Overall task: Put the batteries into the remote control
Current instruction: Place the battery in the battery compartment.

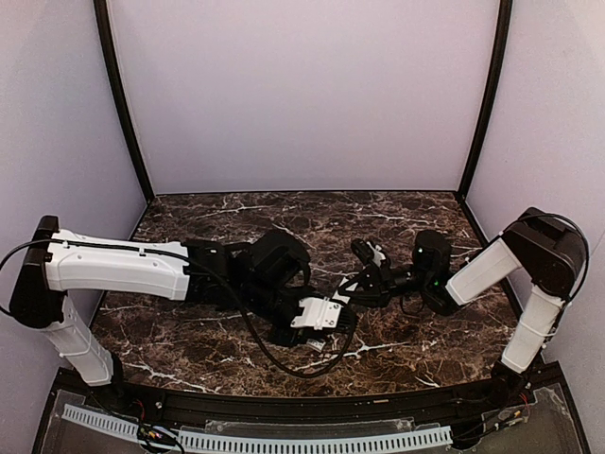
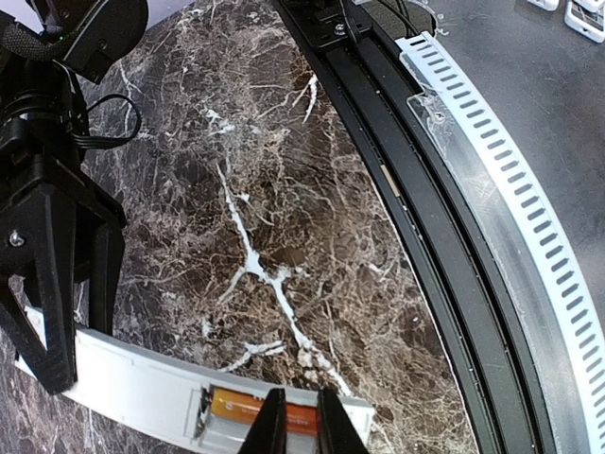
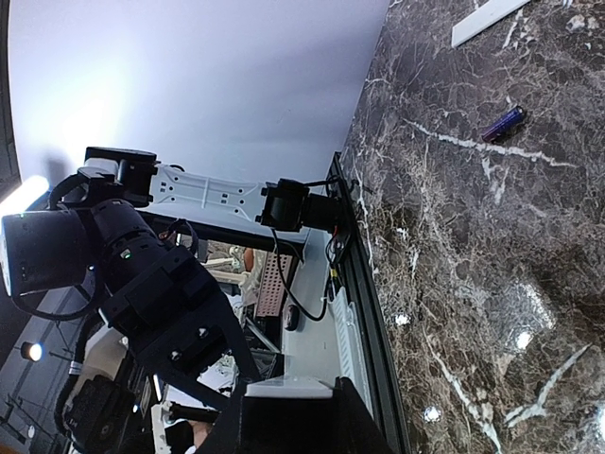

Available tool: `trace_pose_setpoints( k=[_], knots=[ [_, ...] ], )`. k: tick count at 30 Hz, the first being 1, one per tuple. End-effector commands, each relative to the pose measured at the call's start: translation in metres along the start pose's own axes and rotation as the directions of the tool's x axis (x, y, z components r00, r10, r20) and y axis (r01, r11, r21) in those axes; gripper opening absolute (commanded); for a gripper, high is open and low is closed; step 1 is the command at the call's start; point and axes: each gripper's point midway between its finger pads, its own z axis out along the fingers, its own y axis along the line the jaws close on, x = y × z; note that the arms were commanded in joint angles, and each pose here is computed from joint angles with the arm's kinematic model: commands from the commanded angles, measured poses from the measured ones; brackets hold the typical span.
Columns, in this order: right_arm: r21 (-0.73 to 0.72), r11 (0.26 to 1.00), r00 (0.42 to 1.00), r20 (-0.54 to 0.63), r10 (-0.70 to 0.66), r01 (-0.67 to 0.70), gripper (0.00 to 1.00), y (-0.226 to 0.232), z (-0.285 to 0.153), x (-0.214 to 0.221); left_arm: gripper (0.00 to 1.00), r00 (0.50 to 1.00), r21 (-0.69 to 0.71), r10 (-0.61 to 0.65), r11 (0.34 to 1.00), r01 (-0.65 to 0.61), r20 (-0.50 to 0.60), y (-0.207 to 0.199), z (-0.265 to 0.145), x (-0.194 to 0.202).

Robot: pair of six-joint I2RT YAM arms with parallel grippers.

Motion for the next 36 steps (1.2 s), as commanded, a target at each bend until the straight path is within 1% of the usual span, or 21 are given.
trace_pose_setpoints(
  k=[1,6,9,11,15,16,17,18,19,21,22,23,24,25,26,27,28,29,30,32,36],
  knots=[
    [-0.055,0.997,0.998,-0.026,-0.062,0.06,0.0,0.024,0.007,0.002,0.12,0.992,0.004,-0.042,0.999,0.043,-0.115,0.0,0.012,0.025],
    [-0.058,0.996,0.997,-0.024,-0.07,0.069,0.0,0.027,0.006,0.001,0.11,0.988,0.023,-0.06,0.998,0.064,-0.144,-0.002,0.016,0.029],
    [-0.059,0.995,0.997,-0.026,-0.077,0.075,0.0,0.028,0.006,0.001,0.11,0.989,0.026,-0.064,0.997,0.068,-0.137,-0.004,0.016,0.029],
    [-0.056,0.995,0.996,-0.031,-0.086,0.084,0.0,0.027,0.005,0.002,0.11,0.991,0.012,-0.061,0.998,0.063,-0.123,0.0,0.013,0.025],
    [-0.023,0.994,0.994,-0.011,-0.109,0.108,0.0,0.02,0.0,-0.002,0.18,0.997,-0.046,-0.069,0.997,0.068,-0.03,0.01,-0.006,0.002],
    [-0.012,0.993,0.993,-0.003,-0.119,0.118,0.0,0.019,-0.003,-0.004,0.22,0.997,-0.079,-0.069,0.994,0.071,0.023,0.016,-0.016,-0.011],
    [0.002,0.992,0.992,0.003,-0.126,0.126,0.0,0.016,-0.005,-0.005,0.24,0.997,-0.091,-0.07,0.993,0.074,0.042,0.016,-0.02,-0.013],
    [0.014,0.99,0.99,0.012,-0.143,0.143,0.0,0.016,-0.007,-0.008,0.31,0.992,-0.135,-0.071,0.987,0.084,0.104,0.024,-0.034,-0.028],
    [0.024,0.987,0.987,0.021,-0.161,0.161,0.0,0.016,-0.009,-0.01,0.35,0.987,-0.152,-0.097,0.982,0.116,0.125,0.026,-0.037,-0.029],
    [0.048,0.981,0.981,0.03,-0.19,0.189,0.0,0.015,-0.013,-0.014,0.55,0.968,-0.226,-0.111,0.96,0.163,0.227,0.04,-0.063,-0.047],
    [0.052,0.976,0.976,0.034,-0.214,0.212,0.0,0.017,-0.014,-0.016,0.6,0.962,-0.246,-0.132,0.95,0.191,0.238,0.044,-0.066,-0.045],
    [0.055,0.972,0.972,0.038,-0.233,0.23,0.0,0.02,-0.015,-0.018,0.69,0.942,-0.265,-0.17,0.931,0.25,0.291,0.051,-0.079,-0.051],
    [0.059,0.967,0.967,0.039,-0.25,0.248,0.0,0.022,-0.015,-0.019,0.74,0.931,-0.277,-0.204,0.916,0.291,0.302,0.057,-0.082,-0.045],
    [0.062,0.962,0.963,0.043,-0.268,0.265,0.0,0.025,-0.016,-0.02,0.8,0.905,-0.271,-0.253,0.896,0.352,0.341,0.061,-0.09,-0.047],
    [0.067,0.957,0.957,0.049,-0.286,0.283,0.0,0.028,-0.017,-0.021,0.82,0.89,-0.261,-0.293,0.882,0.393,0.35,0.064,-0.092,-0.039],
    [0.072,0.95,0.95,0.054,-0.306,0.302,0.0,0.032,-0.018,-0.024,0.88,0.856,-0.238,-0.355,0.855,0.46,0.376,0.067,-0.095,-0.038],
    [0.076,0.945,0.945,0.057,-0.323,0.318,0.0,0.035,-0.018,-0.025,0.89,0.832,-0.225,-0.399,0.834,0.504,0.385,0.073,-0.096,-0.031],
    [0.078,0.938,0.938,0.061,-0.342,0.337,0.0,0.039,-0.018,-0.026,0.91,0.791,-0.188,-0.47,0.8,0.569,0.392,0.075,-0.095,-0.026],
    [0.084,0.932,0.931,0.068,-0.359,0.353,0.0,0.044,-0.019,-0.028,0.91,0.766,-0.151,-0.507,0.786,0.599,0.396,0.077,-0.094,-0.021],
    [0.093,0.917,0.916,0.077,-0.394,0.387,0.0,0.051,-0.02,-0.031,0.92,0.695,-0.065,-0.593,0.74,0.67,0.406,0.076,-0.089,-0.019],
    [0.122,0.892,0.89,0.094,-0.446,0.434,0.0,0.064,-0.022,-0.038,0.9,0.634,0.033,-0.657,0.705,0.709,0.408,0.07,-0.078,-0.02]
  ],
)
